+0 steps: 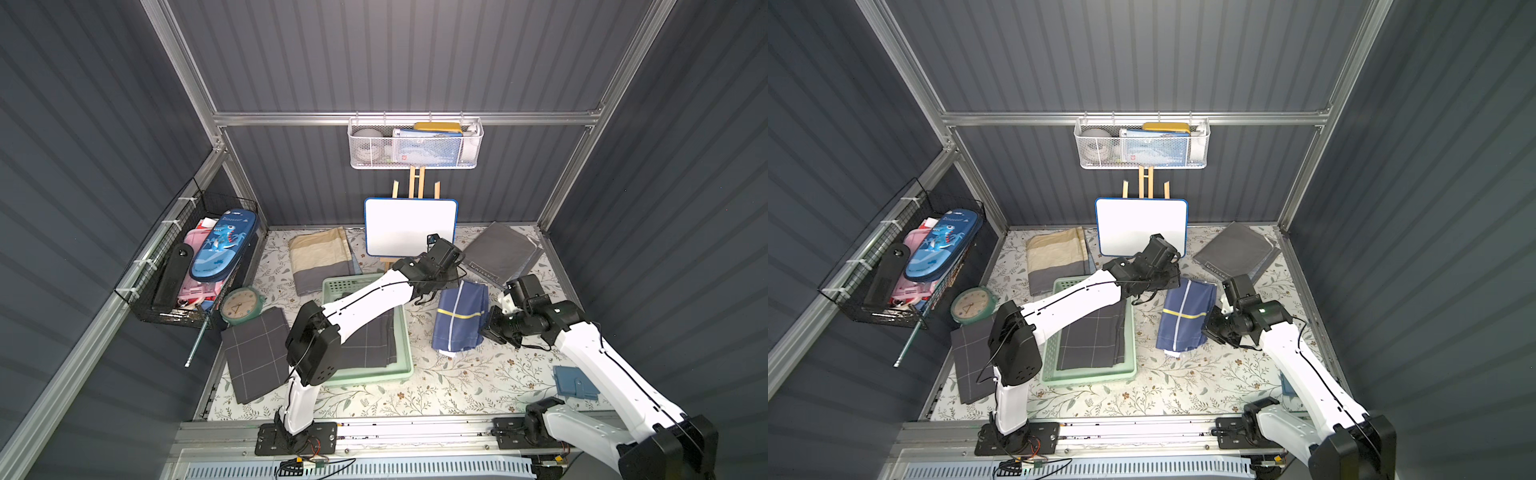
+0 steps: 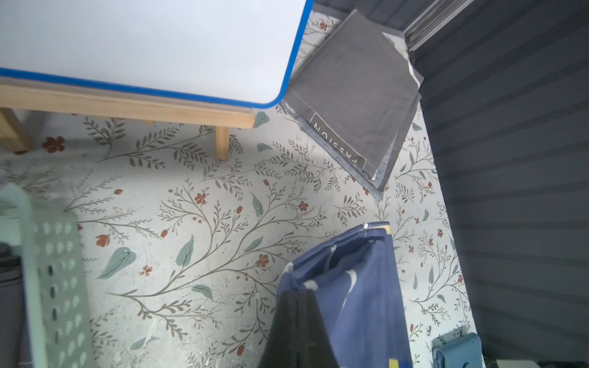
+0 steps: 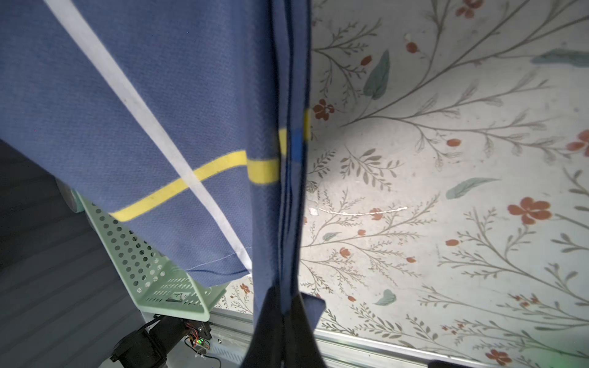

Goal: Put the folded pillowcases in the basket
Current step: Pick up the pillowcase from the center of the board, then place the pillowcase in the basket.

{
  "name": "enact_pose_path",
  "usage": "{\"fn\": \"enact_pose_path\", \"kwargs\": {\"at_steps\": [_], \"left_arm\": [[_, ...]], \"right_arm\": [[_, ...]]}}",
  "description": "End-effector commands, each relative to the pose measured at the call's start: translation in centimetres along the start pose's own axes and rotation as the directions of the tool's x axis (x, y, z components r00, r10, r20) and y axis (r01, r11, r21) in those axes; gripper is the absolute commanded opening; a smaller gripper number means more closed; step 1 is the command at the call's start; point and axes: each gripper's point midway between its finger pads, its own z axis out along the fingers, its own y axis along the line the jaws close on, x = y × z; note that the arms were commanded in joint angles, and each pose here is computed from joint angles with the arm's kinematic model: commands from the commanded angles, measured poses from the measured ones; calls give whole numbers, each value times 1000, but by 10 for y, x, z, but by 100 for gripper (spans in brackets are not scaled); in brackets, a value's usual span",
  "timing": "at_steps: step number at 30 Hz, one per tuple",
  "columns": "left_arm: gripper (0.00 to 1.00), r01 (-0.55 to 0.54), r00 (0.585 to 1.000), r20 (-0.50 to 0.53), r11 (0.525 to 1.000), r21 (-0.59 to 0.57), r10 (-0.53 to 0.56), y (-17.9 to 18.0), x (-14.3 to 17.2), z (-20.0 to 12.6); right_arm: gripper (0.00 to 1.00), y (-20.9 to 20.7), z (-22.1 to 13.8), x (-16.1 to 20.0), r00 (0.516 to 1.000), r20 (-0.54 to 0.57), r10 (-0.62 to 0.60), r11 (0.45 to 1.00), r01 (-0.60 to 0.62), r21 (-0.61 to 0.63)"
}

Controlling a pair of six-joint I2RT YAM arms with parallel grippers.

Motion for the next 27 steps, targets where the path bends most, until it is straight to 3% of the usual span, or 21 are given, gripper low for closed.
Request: {"fn": "enact_pose_path", "kwargs": {"at_steps": [1, 8, 13, 18, 27], "left_arm": [[0, 13, 1000, -6, 992, -125, -14, 28, 2, -17], [0, 140, 988, 94, 963, -229, -122, 109, -25, -64], [0, 176, 979, 151, 947, -270, -139, 136, -39, -97], [0, 213, 975, 145, 911, -353, -171, 184, -25, -92], [0, 290, 957, 163, 831, -474, -240, 264, -1, -97]], "right_arm": [[0, 30, -6, 2, 1000, -5, -30, 999, 30, -41], [0, 95, 10, 20, 986, -50, -157, 983, 151, -104], [0, 131, 25, 43, 969, -89, -229, 966, 215, -146], [0, 167, 55, 69, 948, -143, -283, 949, 255, -184], [0, 199, 110, 79, 922, -213, -323, 940, 286, -188]]}}
